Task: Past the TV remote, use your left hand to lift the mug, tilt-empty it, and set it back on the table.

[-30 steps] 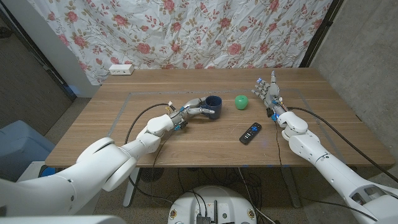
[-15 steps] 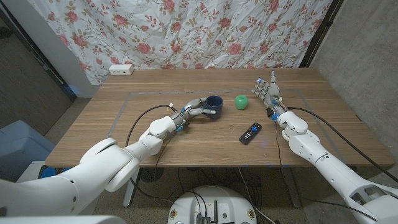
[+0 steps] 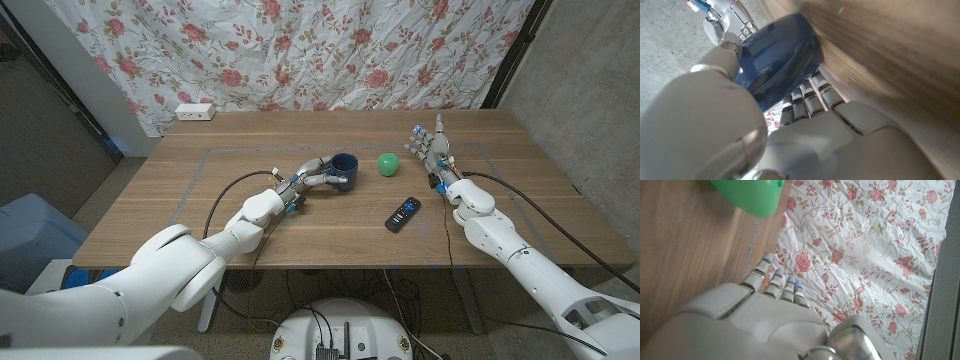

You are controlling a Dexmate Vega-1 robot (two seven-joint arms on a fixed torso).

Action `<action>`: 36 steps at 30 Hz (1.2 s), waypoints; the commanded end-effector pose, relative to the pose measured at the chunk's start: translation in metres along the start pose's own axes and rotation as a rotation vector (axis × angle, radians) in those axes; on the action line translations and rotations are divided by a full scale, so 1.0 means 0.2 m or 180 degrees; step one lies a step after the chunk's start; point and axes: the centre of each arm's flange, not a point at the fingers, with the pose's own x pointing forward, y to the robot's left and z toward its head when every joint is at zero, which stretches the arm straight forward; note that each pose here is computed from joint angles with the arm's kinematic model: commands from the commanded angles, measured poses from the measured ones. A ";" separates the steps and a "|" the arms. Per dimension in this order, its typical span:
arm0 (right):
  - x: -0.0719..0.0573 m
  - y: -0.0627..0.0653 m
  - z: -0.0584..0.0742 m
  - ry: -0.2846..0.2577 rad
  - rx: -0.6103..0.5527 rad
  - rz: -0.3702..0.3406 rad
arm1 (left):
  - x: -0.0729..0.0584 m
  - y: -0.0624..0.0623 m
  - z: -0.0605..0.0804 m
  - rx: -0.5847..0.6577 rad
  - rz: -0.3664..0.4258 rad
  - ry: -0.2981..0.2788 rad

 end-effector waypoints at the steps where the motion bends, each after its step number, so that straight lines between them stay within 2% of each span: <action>1: 0.00 0.00 0.00 0.0001 0.0000 0.0000 | -0.02 0.03 0.02 -0.0004 0.0202 -0.0111; 18: 0.00 0.00 0.00 0.0001 0.0000 0.0000 | -0.04 0.05 0.07 -0.0023 0.0267 -0.0224; 36: 0.00 0.00 0.00 0.0001 -0.0001 0.0000 | -0.11 0.17 0.23 0.0330 0.0159 -0.0145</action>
